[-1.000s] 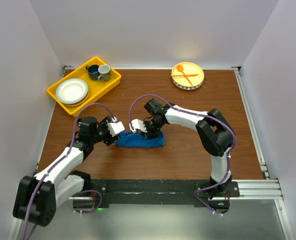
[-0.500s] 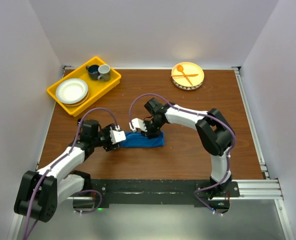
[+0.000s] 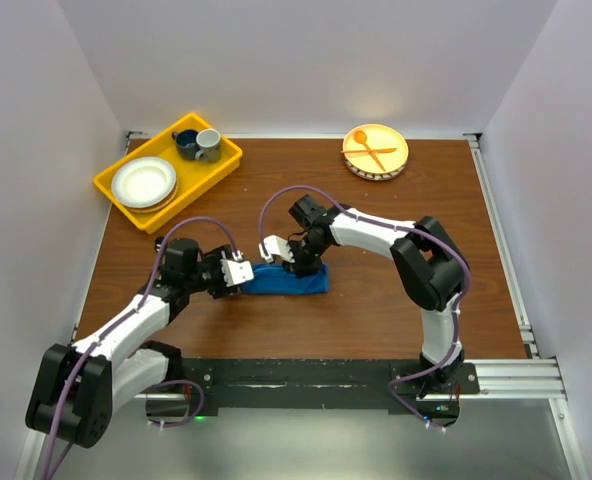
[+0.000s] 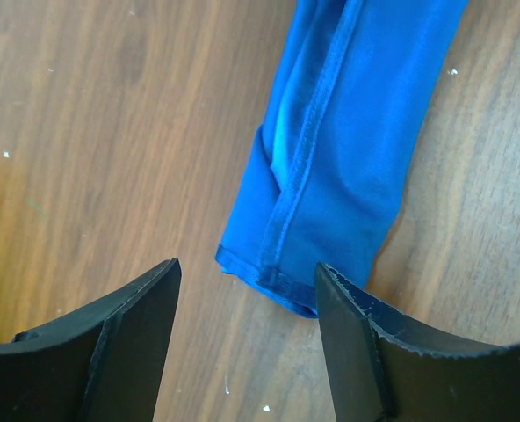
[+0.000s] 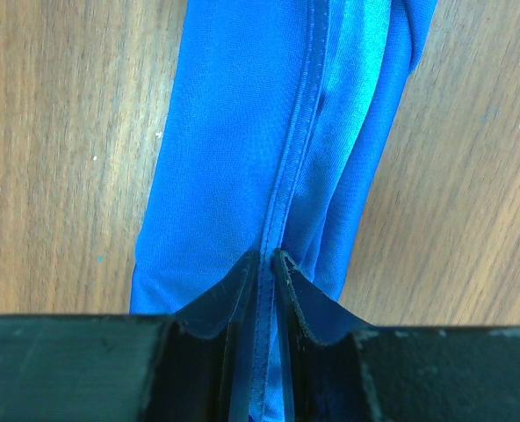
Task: Fold the napkin into a case and place the utensils inside
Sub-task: Stuff the top corner of the smaller-rectangle-folded napkin into the folded napkin.
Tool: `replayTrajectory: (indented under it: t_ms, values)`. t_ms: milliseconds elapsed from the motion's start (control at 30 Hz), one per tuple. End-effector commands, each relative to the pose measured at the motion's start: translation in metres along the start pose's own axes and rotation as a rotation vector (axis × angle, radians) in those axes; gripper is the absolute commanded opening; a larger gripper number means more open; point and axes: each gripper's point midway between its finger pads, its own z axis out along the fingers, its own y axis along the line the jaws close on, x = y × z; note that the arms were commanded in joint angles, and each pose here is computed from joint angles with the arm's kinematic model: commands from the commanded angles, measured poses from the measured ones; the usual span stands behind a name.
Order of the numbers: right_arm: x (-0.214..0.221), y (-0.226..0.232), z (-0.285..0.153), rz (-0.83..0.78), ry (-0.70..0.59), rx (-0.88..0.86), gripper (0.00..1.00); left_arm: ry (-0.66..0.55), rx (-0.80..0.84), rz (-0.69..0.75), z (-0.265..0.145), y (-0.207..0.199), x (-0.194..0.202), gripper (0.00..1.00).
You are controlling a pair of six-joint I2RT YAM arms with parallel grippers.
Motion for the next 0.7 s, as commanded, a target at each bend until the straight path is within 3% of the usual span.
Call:
replayTrajectory:
  t_ms: [0,267,667]
  values:
    - [0.063,0.048,0.025,0.129,0.201,-0.170,0.20,-0.027,-0.053,0.004,-0.004,0.014,-0.010,0.67]
    - [0.063,0.048,0.024,0.129,0.200,-0.170,0.20,0.037,-0.060,-0.036,0.006,0.023,0.005,0.67]
    - [0.064,0.048,0.024,0.134,0.201,-0.172,0.20,-0.027,-0.010,0.029,0.026,0.007,-0.018,0.67]
